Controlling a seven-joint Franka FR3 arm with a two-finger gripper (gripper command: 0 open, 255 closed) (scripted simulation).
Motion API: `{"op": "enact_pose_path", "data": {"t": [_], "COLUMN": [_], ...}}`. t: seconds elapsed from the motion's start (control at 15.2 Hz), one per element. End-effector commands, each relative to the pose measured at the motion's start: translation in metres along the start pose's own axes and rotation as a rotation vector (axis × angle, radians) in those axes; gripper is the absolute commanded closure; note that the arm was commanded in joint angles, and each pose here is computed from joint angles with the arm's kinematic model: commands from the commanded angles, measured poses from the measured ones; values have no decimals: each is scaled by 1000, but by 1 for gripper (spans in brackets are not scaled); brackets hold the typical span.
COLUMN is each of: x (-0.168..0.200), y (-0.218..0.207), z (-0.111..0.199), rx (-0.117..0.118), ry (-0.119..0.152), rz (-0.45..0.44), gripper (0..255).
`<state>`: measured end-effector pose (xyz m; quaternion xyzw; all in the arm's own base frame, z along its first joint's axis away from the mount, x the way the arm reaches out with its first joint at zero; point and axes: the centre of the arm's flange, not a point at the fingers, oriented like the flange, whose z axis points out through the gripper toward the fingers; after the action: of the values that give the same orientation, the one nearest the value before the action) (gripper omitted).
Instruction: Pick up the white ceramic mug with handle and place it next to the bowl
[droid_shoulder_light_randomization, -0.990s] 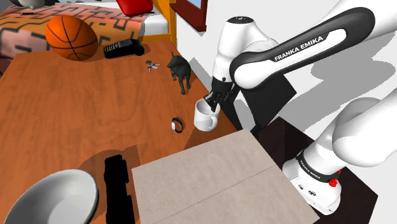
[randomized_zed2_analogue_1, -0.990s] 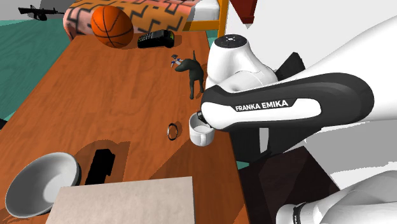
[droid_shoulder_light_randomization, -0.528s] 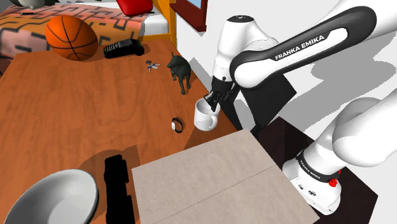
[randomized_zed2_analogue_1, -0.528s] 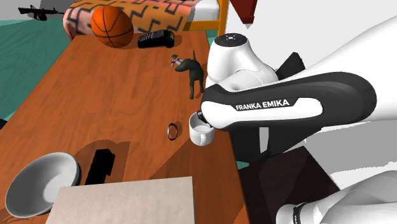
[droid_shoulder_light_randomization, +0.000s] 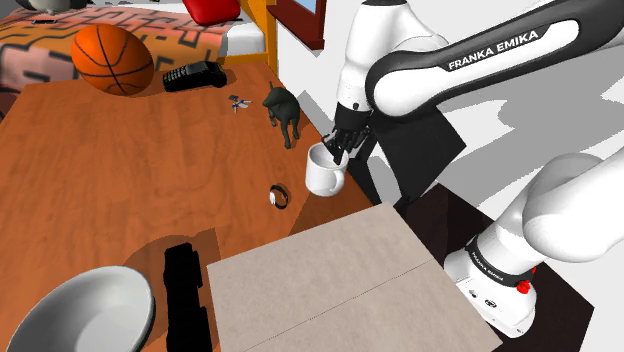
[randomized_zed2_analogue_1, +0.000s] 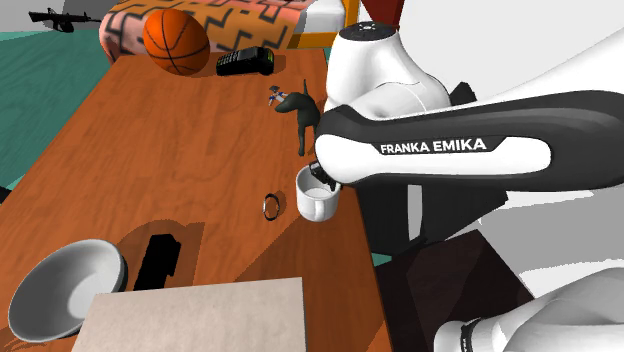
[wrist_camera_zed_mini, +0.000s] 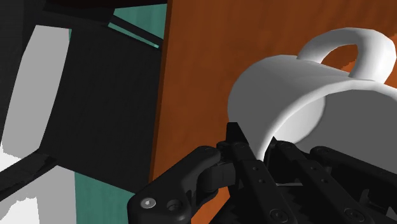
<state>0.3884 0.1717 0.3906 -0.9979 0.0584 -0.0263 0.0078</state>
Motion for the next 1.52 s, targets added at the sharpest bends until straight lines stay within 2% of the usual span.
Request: {"op": "enact_pose_path", "data": {"t": [0.0, 1.45], "x": [0, 6], "y": [0, -2], "z": [-11, -127], "rx": [0, 0], "ry": [0, 0], "rz": [0, 0], "gripper": [255, 255]}}
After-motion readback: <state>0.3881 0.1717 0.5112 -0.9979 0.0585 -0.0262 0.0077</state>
